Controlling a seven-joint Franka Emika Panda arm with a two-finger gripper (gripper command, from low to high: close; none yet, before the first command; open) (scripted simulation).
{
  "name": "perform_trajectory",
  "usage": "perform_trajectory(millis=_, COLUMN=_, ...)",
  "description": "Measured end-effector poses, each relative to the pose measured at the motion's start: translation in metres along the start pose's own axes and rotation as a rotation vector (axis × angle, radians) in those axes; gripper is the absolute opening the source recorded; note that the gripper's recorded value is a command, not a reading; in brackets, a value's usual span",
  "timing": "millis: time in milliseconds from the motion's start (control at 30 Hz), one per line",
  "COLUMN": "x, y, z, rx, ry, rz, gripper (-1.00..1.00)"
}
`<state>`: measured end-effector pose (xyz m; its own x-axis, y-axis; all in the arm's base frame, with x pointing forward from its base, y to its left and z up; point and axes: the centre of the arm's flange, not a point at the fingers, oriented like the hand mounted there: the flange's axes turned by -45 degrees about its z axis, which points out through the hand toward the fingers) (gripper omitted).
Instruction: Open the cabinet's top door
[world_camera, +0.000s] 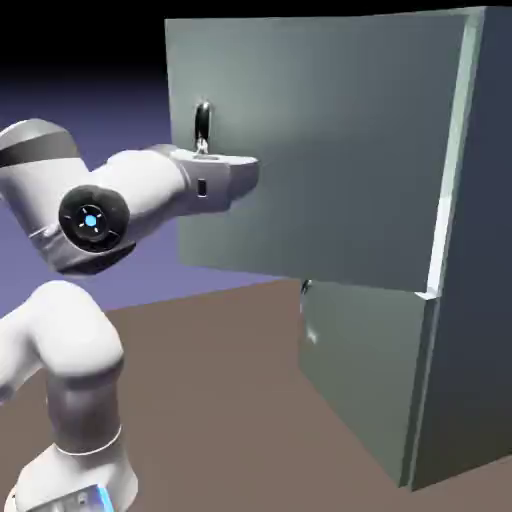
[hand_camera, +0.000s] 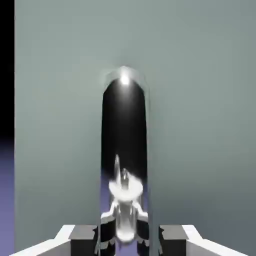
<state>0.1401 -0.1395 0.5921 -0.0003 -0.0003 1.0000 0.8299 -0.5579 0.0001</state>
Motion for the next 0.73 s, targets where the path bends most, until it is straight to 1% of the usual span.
perform_trajectory(millis=333, x=0.000, y=0.057, z=-0.093, rx=0.295, ry=0.000, rz=0.000, gripper=-1.00)
perform_trajectory(millis=667, x=0.000, y=0.124, z=-0.155, rx=0.544, ry=0.000, rz=0.000, gripper=-1.00)
perform_trajectory(millis=700, x=0.000, y=0.124, z=-0.155, rx=0.544, ry=0.000, rz=0.000, gripper=1.00)
perform_trajectory(millis=733, x=0.000, y=0.125, z=-0.155, rx=0.543, ry=0.000, rz=0.000, gripper=1.00)
